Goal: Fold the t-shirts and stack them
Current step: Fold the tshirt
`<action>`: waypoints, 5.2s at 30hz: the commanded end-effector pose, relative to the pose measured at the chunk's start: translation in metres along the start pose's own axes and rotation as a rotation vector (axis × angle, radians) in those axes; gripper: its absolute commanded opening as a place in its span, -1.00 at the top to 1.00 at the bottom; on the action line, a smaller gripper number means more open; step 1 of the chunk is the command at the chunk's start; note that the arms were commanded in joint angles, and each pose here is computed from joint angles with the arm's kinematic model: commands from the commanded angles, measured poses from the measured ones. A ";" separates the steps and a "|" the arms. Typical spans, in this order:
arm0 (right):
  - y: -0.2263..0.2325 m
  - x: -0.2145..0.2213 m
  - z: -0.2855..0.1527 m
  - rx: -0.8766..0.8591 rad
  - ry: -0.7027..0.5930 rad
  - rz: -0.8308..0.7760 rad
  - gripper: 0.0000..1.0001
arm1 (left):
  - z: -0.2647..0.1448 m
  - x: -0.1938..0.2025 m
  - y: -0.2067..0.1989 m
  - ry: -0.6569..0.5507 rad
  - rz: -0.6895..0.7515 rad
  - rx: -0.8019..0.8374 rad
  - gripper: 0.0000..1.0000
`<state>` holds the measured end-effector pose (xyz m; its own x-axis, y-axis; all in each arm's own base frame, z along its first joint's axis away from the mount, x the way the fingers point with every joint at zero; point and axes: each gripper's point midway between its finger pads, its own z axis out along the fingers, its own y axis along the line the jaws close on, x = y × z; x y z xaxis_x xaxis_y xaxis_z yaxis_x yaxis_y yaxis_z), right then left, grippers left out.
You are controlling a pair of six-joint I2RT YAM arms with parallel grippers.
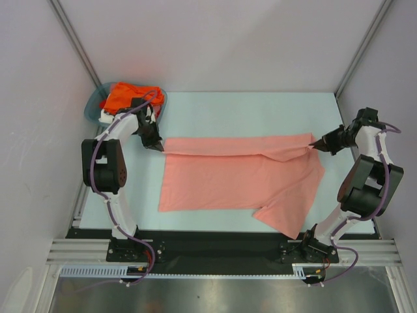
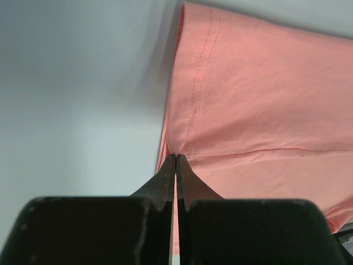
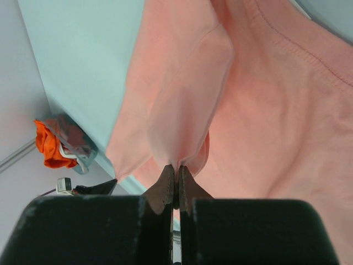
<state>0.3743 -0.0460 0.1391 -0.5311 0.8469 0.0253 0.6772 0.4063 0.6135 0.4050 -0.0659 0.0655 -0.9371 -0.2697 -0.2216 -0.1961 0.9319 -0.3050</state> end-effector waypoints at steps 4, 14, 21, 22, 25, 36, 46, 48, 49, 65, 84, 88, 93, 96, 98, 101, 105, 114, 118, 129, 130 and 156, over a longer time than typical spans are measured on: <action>-0.003 -0.008 0.000 0.003 -0.035 -0.019 1.00 | -0.005 0.003 -0.009 -0.026 0.049 0.010 0.99; -0.012 -0.008 0.003 0.022 -0.031 -0.015 1.00 | 0.005 0.018 -0.004 0.001 0.051 -0.010 0.99; -0.019 -0.006 0.003 0.033 -0.025 -0.014 1.00 | 0.017 0.024 0.006 0.026 0.045 -0.053 0.99; -0.020 -0.005 0.004 0.033 -0.022 -0.013 1.00 | 0.018 0.024 0.007 0.029 0.044 -0.059 0.99; -0.021 -0.006 0.004 0.035 -0.020 -0.014 1.00 | 0.022 0.026 0.010 0.041 0.041 -0.068 0.99; -0.030 -0.005 0.009 0.046 -0.010 -0.006 1.00 | 0.035 0.031 0.011 0.070 0.035 -0.079 0.99; -0.038 -0.003 0.014 0.059 0.002 -0.010 1.00 | 0.042 0.033 0.016 0.083 0.032 -0.107 0.99; -0.040 -0.001 0.015 0.067 0.006 -0.011 1.00 | 0.043 0.035 0.016 0.088 0.031 -0.107 0.99; -0.041 -0.002 0.016 0.069 0.008 -0.009 1.00 | 0.044 0.036 0.016 0.091 0.030 -0.108 0.99; -0.076 -0.018 0.035 0.220 -0.040 -0.072 0.82 | 0.040 0.035 0.012 0.090 0.043 -0.095 0.92; 0.045 -0.129 0.090 0.063 -0.245 -0.361 -0.22 | -0.001 -0.008 -0.066 -0.024 0.101 0.123 0.45; 0.051 -0.126 0.106 0.065 -0.221 -0.368 -0.22 | 0.010 -0.015 -0.077 -0.018 0.106 0.155 0.48; 0.036 -0.124 0.118 0.124 -0.206 -0.344 -0.11 | 0.023 -0.011 -0.083 0.007 0.135 0.163 0.49; 0.031 -0.125 0.124 0.127 -0.201 -0.345 -0.01 | 0.029 -0.011 -0.083 0.013 0.133 0.160 0.50; 0.025 -0.125 0.128 0.142 -0.196 -0.331 0.09 | 0.035 -0.011 -0.081 0.019 0.130 0.154 0.50; 0.022 -0.133 0.128 0.148 -0.218 -0.324 0.26 | 0.045 -0.008 -0.076 0.038 0.119 0.137 0.54; 0.014 -0.147 0.132 0.154 -0.249 -0.321 0.80 | 0.059 -0.007 -0.065 0.054 0.110 0.085 0.56; 0.023 -0.182 0.151 0.049 -0.343 -0.309 1.00 | 0.081 -0.015 -0.051 0.031 0.102 0.014 0.57; 0.037 -0.201 0.158 -0.027 -0.399 -0.309 1.00 | 0.089 -0.024 -0.052 0.012 0.089 0.004 0.57; 0.076 -0.227 0.141 0.017 -0.405 -0.280 -0.13 | 0.055 -0.045 -0.071 -0.065 0.133 0.014 0.29; 0.090 -0.230 0.117 0.019 -0.442 -0.306 -0.21 | 0.050 -0.040 -0.071 -0.062 0.149 0.010 0.18; 0.007 0.075 0.117 0.319 -0.108 -0.751 0.40 | -0.044 0.059 -0.113 -0.081 0.320 0.186 0.42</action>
<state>0.3764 0.0609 0.0531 -0.8836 0.3698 -0.2871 0.3215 0.9251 0.2023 0.3600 -0.1651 0.1171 -0.9302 -0.0338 -0.3654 0.1028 0.9319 -0.3478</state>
